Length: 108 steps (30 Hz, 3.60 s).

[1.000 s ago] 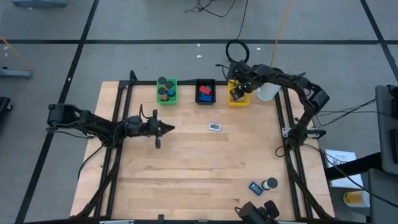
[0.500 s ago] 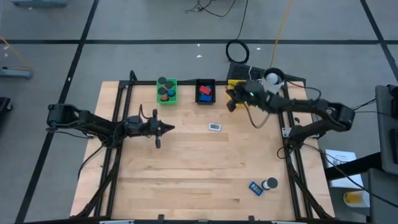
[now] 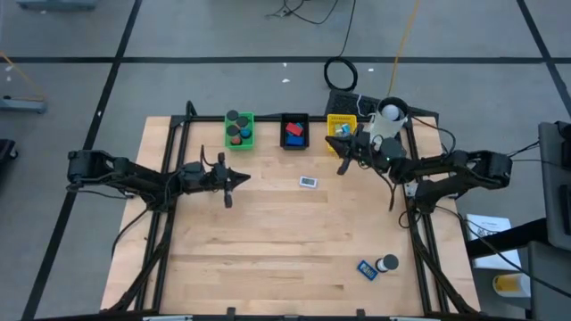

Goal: Pick & Place Office items
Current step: Put the blue digital timer into the black bin

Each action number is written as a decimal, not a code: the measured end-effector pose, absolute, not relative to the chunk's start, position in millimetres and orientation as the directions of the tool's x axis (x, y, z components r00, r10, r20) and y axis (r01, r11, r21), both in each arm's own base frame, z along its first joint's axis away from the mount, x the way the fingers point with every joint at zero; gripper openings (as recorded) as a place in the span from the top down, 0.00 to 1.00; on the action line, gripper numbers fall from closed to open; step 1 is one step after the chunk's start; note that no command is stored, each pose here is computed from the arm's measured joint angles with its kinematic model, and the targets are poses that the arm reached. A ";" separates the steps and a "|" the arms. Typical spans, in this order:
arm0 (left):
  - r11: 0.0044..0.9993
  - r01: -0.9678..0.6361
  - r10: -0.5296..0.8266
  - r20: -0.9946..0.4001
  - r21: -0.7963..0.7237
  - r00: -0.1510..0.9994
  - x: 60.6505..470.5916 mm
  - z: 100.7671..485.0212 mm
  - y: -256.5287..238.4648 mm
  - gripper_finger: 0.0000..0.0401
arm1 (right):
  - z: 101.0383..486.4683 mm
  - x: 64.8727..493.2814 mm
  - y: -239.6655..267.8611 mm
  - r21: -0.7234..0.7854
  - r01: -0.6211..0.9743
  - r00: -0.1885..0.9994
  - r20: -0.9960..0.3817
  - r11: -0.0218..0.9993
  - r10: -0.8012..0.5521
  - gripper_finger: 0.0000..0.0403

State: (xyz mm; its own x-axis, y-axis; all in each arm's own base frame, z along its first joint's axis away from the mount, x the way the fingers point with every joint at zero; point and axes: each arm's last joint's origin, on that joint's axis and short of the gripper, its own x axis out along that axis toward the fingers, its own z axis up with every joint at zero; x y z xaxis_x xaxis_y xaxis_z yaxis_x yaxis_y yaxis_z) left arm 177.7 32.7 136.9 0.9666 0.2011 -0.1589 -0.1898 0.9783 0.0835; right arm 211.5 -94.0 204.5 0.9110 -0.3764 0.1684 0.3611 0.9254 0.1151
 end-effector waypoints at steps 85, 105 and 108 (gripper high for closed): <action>0.986 -0.142 0.161 -0.268 0.088 0.950 176.9 126.4 25.5 0.92 | 178.8 285.4 -32.4 -0.007 0.425 0.725 -0.597 0.905 -0.344 0.06; 0.986 -0.142 0.160 -0.271 0.085 0.949 176.7 126.1 25.5 0.92 | 189.2 280.9 -15.5 -0.142 0.269 0.754 -0.585 0.953 -0.299 0.01; 0.986 -0.142 0.161 -0.270 0.088 0.949 176.7 126.2 25.5 0.92 | 196.8 279.8 -16.8 -0.083 0.279 0.748 -0.606 0.957 -0.271 0.02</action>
